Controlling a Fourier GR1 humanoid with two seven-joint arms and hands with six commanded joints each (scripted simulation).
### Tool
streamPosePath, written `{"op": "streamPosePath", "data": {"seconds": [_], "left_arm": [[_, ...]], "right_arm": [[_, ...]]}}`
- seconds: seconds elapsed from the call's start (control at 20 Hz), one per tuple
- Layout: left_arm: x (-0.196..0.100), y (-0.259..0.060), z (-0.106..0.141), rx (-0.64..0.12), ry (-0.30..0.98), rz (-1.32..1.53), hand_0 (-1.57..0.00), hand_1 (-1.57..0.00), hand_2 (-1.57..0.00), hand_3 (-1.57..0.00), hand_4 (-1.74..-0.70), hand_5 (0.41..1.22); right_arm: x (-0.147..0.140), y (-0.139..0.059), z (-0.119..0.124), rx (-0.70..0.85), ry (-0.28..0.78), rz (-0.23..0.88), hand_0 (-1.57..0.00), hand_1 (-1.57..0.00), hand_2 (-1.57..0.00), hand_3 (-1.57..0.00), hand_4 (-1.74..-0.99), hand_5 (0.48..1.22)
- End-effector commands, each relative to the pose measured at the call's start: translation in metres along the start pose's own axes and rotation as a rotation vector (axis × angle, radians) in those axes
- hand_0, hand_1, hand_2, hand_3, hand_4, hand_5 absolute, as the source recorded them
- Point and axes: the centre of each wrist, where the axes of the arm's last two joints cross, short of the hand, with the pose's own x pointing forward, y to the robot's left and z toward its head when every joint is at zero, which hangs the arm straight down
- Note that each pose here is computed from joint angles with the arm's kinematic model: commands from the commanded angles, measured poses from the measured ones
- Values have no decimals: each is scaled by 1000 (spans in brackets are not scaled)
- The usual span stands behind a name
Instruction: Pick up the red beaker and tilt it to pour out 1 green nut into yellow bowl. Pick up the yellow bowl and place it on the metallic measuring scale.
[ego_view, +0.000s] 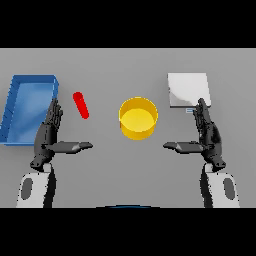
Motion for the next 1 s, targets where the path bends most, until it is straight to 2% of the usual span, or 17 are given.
{"op": "streamPosePath", "data": {"seconds": [0.0,0.25,0.3,0.35,0.45,0.55,0.75,0.85,0.95], "left_arm": [[0,2,0,2,-1,0,1,1,1,1,-1151,599],[-3,17,4,7,5,-1,1,1,1,1,-1151,599],[0,20,13,-15,-21,-65,1,1,1,1,-1151,599],[8,21,19,-34,-37,-102,1,1,1,1,-1156,599],[14,21,28,-68,-31,-136,1,1,1,1,-1161,599],[16,23,27,-66,-3,-163,1,1,1,1,-1163,600],[16,19,25,-89,4,-195,1,1,1,1,-1159,602],[8,11,16,-106,22,-207,1,1,1,1,-1170,605],[0,4,2,-114,26,-209,1,1,1,1,-1208,615]], "right_arm": [[0,0,0,-1,-1,0,1,1,1,1,-1167,599],[2,0,2,0,-10,2,1,1,1,1,-1167,599],[3,-3,11,1,-77,155,1,1,1,1,-1167,599],[1,-2,19,4,-100,246,1,1,1,1,-1163,595],[3,4,26,6,-120,329,1,1,1,1,-1160,591],[7,4,28,0,-112,352,1,1,1,1,-1162,591],[6,6,33,12,-105,314,1,1,1,1,-1199,603],[9,6,28,26,-119,287,1,1,1,1,-1224,611],[12,4,28,25,-126,308,1,1,1,1,-1236,623]]}}
